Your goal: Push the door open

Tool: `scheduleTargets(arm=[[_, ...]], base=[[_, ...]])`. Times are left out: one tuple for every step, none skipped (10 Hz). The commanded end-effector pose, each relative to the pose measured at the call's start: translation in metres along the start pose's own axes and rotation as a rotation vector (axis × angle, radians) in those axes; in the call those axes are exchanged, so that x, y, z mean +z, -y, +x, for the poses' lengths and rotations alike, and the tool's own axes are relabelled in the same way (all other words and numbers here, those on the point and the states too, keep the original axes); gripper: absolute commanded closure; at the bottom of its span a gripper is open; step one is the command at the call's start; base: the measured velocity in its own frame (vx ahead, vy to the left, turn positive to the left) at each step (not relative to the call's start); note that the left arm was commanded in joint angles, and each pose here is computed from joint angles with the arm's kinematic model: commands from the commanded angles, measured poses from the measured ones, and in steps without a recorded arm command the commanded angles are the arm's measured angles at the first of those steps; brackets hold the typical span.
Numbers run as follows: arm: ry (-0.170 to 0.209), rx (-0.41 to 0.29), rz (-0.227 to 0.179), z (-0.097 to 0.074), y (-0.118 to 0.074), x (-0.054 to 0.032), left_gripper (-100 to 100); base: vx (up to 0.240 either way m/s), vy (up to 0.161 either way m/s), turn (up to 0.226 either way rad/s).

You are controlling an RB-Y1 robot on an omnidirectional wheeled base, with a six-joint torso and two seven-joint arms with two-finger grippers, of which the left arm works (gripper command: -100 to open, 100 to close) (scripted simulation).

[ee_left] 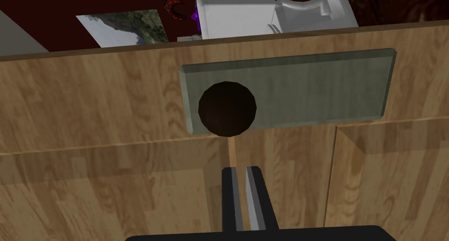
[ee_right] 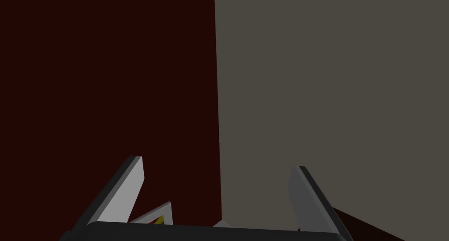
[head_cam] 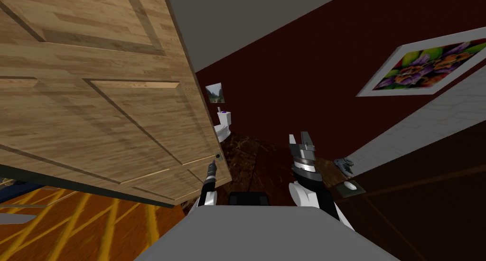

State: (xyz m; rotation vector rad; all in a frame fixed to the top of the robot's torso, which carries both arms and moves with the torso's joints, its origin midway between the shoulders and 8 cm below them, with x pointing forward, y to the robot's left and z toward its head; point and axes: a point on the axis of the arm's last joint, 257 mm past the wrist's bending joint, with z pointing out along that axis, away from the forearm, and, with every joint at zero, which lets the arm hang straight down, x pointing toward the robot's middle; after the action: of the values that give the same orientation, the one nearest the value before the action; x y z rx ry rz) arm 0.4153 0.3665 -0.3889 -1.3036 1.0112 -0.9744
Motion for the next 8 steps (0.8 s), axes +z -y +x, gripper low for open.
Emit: scheduleTargets(arm=[[0.0, -0.009, -0.002, 0.003, -0.0007, -0.0015, -100], [-0.001, -0.016, -0.004, 0.0056, -0.0011, -0.0023, -100], [-0.001, -0.023, -0.005, 0.0083, -0.0015, -0.0031, -100], [0.0, -0.029, -0.007, 0.0107, -0.0018, -0.0038, -100], [0.0, -0.025, -0.006, 0.0095, -0.0014, -0.0035, -100], [0.005, -0.019, -0.001, 0.0049, -0.0011, -0.0043, -100], [0.006, -0.018, 0.0, 0.0041, -0.0011, -0.0045, -100], [0.01, -0.016, 0.003, 0.0021, -0.001, -0.0054, -100]], base=[[-0.225, -0.14, 0.033], [-0.194, -0.11, 0.038], [-0.214, -0.102, 0.019], [-0.19, -0.095, 0.021], [-0.077, -0.041, 0.008], [0.136, 0.018, -0.039], [0.231, 0.061, -0.038], [0.246, 0.092, -0.036]])
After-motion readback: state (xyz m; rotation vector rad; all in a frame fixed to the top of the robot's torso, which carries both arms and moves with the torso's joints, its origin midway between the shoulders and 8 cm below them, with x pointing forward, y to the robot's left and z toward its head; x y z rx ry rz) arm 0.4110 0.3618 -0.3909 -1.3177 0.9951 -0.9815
